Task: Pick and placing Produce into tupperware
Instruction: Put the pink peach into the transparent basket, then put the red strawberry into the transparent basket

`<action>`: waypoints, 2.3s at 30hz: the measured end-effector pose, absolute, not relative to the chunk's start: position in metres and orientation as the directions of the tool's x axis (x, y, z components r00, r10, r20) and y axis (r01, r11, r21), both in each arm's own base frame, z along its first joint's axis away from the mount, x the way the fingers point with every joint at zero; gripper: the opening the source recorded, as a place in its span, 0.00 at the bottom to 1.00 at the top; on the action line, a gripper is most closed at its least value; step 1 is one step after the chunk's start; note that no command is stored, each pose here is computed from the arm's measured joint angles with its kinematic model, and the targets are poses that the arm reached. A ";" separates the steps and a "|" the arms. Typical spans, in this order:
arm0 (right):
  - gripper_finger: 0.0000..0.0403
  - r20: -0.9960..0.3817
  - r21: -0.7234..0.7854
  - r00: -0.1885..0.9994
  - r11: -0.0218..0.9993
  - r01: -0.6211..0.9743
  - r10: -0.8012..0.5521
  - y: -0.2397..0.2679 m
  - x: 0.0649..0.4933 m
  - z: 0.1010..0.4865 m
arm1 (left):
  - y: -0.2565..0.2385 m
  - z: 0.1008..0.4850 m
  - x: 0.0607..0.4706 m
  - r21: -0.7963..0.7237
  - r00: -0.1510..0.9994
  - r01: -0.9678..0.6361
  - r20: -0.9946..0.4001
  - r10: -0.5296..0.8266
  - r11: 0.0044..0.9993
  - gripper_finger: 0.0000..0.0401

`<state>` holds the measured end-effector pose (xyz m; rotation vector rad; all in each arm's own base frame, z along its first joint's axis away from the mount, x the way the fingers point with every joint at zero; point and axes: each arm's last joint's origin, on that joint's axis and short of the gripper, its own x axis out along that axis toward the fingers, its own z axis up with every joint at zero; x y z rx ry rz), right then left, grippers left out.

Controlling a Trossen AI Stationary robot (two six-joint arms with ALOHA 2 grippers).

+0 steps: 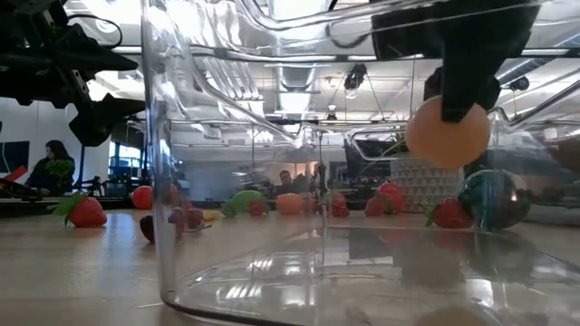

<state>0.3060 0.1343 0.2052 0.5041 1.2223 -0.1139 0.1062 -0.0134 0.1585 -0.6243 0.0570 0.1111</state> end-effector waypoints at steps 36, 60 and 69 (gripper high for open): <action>0.83 -0.692 0.446 0.717 0.732 0.515 -0.084 0.066 0.363 0.349 | -0.004 0.196 0.100 -0.766 0.876 -0.068 0.261 0.406 0.640 0.67; 0.82 -0.790 0.296 0.597 0.766 0.570 -0.139 0.047 0.355 0.339 | -0.014 0.257 0.113 -0.202 0.789 -0.326 -0.596 0.148 0.924 0.67; 0.82 -0.829 0.255 0.542 0.768 0.587 -0.139 0.052 0.349 0.335 | -0.026 0.212 0.149 -0.019 0.562 -0.149 -0.824 0.069 0.989 0.67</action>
